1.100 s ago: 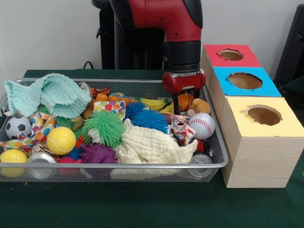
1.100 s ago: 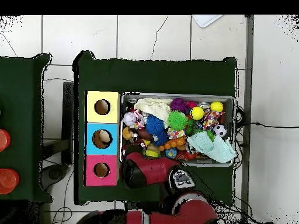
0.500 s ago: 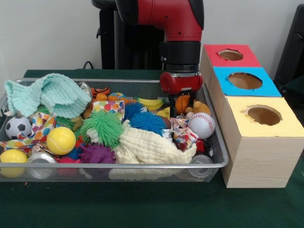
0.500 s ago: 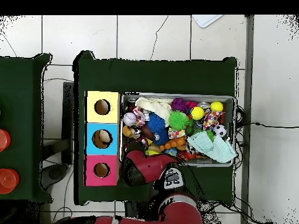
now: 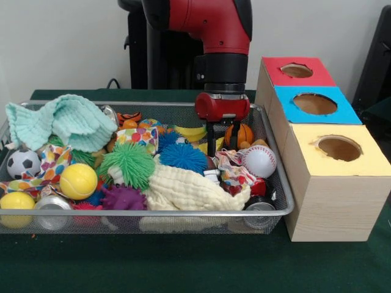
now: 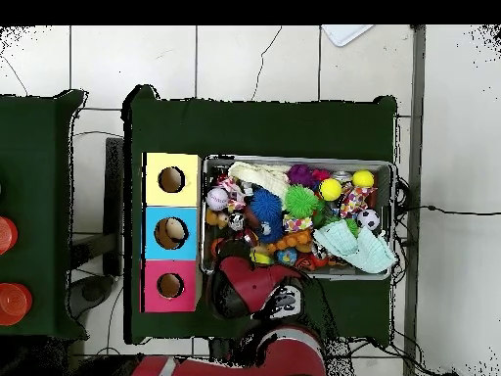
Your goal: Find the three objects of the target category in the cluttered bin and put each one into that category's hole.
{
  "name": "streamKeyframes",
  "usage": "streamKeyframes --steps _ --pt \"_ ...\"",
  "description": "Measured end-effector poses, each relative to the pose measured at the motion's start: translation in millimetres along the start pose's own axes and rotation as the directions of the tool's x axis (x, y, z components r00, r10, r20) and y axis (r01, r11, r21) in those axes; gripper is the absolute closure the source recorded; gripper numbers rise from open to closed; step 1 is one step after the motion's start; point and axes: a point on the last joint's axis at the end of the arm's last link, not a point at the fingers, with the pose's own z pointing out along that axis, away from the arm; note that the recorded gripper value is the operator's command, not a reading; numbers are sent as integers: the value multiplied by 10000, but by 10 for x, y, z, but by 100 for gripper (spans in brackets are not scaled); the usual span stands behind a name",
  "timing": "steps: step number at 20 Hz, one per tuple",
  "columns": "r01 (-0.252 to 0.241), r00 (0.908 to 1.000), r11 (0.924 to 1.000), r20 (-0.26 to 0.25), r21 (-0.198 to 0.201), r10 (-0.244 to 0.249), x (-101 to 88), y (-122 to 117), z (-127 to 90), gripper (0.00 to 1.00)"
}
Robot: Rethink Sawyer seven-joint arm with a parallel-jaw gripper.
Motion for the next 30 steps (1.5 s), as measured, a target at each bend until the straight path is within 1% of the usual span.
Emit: streamKeyframes --steps 2,3,6,13,16,17,23,24,27,30 --pt "157 9998 9998 103 114 -159 13 6 -9 0" --pt "325 9992 9992 216 234 -330 28 12 -15 0" --pt "488 9983 9981 307 365 -499 57 9 -18 0" --pt "418 9988 9980 229 476 -429 121 -94 -13 0" --pt "265 9994 9983 224 519 -277 170 -193 -10 0" --pt "90 9997 9984 234 556 -103 207 -278 -3 0" --pt "-436 9987 9967 288 683 418 294 -511 15 0" --pt "-649 9973 9957 378 663 625 304 -575 29 0" --pt "-866 9953 9944 497 600 836 305 -623 50 0" --pt "-1190 9904 9919 758 441 1154 273 -679 87 0"
